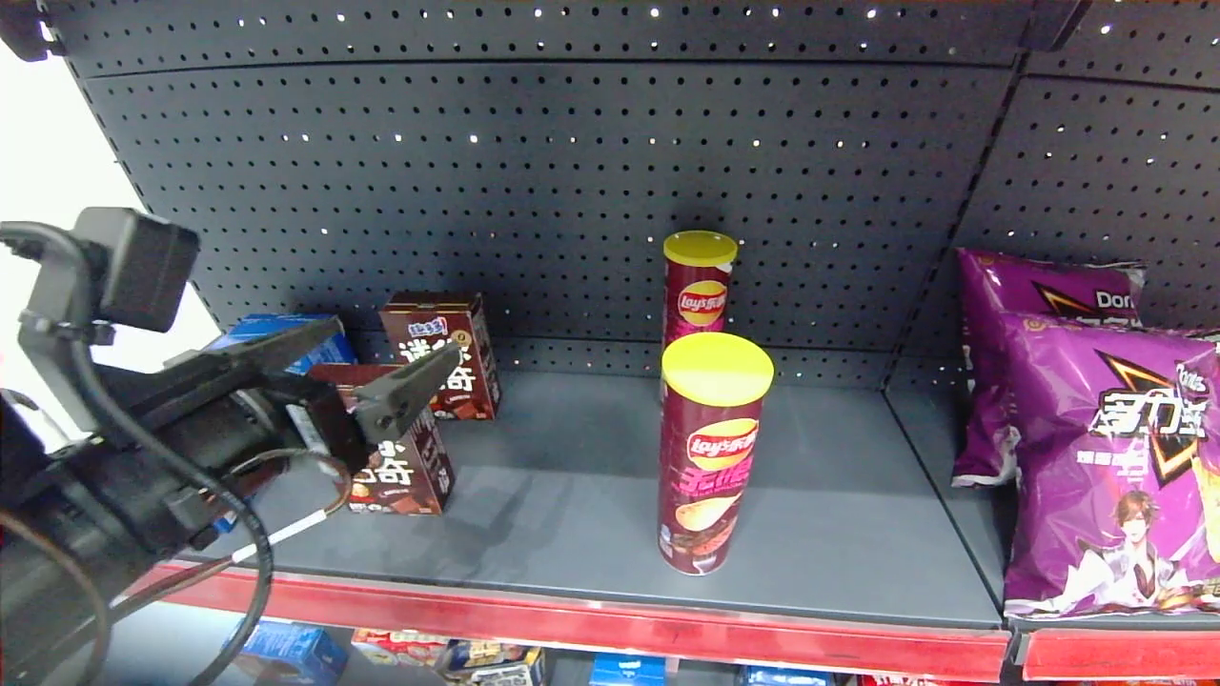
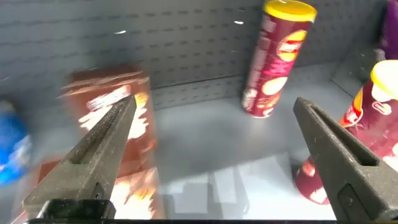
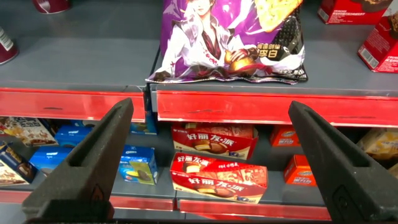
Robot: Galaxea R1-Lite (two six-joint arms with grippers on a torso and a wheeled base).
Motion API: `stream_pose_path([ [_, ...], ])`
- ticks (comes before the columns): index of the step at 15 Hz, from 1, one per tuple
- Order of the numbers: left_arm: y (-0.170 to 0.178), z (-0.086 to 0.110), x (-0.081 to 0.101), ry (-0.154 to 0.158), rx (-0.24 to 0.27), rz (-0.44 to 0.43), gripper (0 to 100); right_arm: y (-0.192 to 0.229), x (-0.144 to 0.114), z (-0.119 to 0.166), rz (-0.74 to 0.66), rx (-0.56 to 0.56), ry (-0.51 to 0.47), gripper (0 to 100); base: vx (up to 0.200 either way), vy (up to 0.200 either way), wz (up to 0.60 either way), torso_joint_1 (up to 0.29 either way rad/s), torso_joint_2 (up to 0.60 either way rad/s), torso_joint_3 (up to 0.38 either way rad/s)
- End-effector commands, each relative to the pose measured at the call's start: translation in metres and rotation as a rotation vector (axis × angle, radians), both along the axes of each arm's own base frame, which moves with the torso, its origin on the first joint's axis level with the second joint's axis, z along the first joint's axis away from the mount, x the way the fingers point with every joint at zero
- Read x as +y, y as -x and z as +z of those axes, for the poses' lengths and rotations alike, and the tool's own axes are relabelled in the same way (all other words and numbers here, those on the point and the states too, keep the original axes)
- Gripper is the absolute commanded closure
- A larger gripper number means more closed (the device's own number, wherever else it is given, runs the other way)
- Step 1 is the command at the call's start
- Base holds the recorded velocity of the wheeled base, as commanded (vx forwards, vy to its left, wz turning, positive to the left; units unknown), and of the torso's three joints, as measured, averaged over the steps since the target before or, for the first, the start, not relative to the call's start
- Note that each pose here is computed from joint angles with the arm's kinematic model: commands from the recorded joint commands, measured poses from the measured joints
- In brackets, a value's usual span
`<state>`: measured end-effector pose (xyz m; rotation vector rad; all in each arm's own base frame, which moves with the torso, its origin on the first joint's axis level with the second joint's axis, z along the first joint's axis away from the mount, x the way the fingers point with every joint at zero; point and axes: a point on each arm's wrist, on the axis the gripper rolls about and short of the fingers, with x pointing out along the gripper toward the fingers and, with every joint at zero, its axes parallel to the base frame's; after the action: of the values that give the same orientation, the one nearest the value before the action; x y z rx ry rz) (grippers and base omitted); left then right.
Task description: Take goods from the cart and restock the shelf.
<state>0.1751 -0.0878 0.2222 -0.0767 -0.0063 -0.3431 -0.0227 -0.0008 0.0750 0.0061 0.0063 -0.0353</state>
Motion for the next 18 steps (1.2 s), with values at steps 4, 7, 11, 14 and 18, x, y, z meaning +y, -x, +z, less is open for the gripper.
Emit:
stream_pose_path([
  [4,0.116,-0.065,0.072,0.014,0.039,0.189,0,0.0,0.0,0.0,-0.001,0.001,0.0,0,0.0,0.0,0.0,0.0,0.0,0.0],
  [7,0.14,-0.099,0.082,-0.004,0.087,0.231,0,0.0,0.0,0.0,-0.001,0.001,0.0,0,0.0,0.0,0.0,0.0,0.0,0.0],
  [11,0.163,-0.12,0.088,-0.014,0.148,0.295,0,0.0,0.0,0.0,0.0,0.001,0.0,0,0.0,0.0,0.0,0.0,0.0,0.0],
  [14,0.182,-0.137,0.089,0.0,0.147,0.298,0,0.0,0.0,0.0,0.0,0.001,0.0,0,0.0,0.0,0.0,0.0,0.0,0.0],
  [18,0.188,-0.138,0.089,0.009,0.073,0.294,0,0.0,0.0,0.0,0.0,0.001,0.0,0,0.0,0.0,0.0,0.0,0.0,0.0],
])
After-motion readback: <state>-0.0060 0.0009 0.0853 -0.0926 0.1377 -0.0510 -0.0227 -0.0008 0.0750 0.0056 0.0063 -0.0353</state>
